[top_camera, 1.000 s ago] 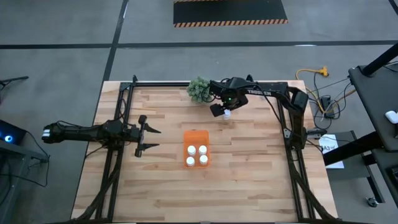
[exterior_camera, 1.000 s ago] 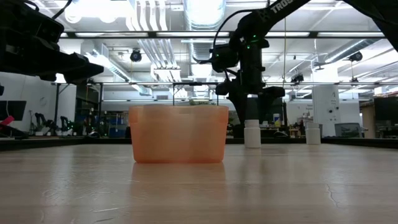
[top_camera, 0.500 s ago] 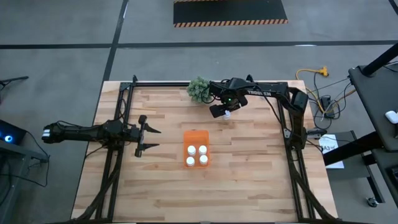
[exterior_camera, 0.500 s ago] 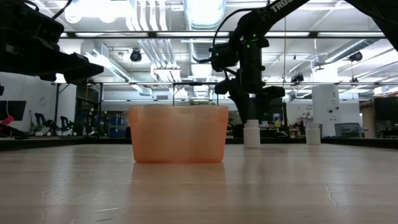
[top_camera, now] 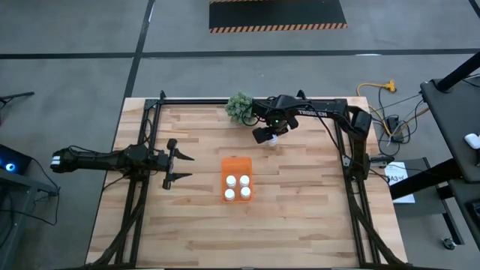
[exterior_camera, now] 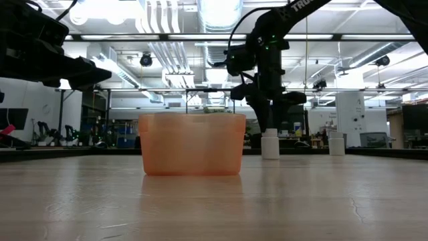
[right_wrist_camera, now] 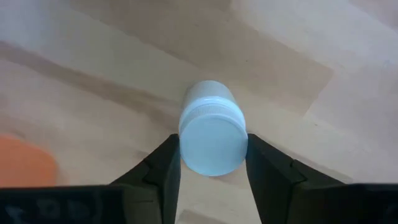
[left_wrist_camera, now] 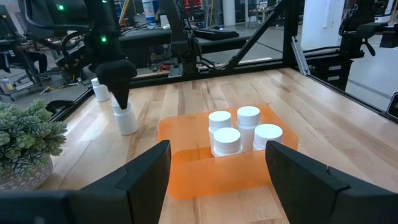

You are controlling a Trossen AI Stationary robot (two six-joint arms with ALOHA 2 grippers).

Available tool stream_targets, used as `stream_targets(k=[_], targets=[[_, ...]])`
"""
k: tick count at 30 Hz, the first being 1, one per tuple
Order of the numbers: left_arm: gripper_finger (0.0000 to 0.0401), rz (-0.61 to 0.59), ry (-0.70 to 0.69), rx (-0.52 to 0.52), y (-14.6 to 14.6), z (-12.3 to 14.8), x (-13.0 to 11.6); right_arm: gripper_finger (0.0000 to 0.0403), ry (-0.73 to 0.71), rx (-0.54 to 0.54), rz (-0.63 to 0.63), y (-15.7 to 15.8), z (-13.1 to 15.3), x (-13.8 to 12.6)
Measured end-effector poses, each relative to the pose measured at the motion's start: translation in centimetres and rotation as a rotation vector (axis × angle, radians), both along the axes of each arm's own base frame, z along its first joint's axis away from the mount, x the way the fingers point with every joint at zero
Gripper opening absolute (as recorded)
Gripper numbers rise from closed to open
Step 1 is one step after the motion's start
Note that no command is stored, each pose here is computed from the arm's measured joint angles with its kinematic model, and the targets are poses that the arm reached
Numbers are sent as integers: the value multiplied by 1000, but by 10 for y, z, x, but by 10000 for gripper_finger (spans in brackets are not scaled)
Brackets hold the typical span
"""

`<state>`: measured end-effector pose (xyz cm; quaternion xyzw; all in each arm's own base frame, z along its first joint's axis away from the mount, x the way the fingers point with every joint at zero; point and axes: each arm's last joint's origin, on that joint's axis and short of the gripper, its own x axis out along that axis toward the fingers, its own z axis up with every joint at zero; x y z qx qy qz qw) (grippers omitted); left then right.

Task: Pick and place pill bottles into a basket
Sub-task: Put the bottom white pill bottle into the orange bin

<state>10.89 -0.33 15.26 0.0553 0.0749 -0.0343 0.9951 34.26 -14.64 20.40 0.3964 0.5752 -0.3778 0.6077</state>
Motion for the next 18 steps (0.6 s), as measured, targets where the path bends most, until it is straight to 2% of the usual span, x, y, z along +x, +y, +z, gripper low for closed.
stream_targets(k=[11,18], targets=[[245,0,0,0,0,0,0,136,-5,19,63,18,17,8],[245,0,0,0,0,0,0,136,-49,20,104,40,44,22]])
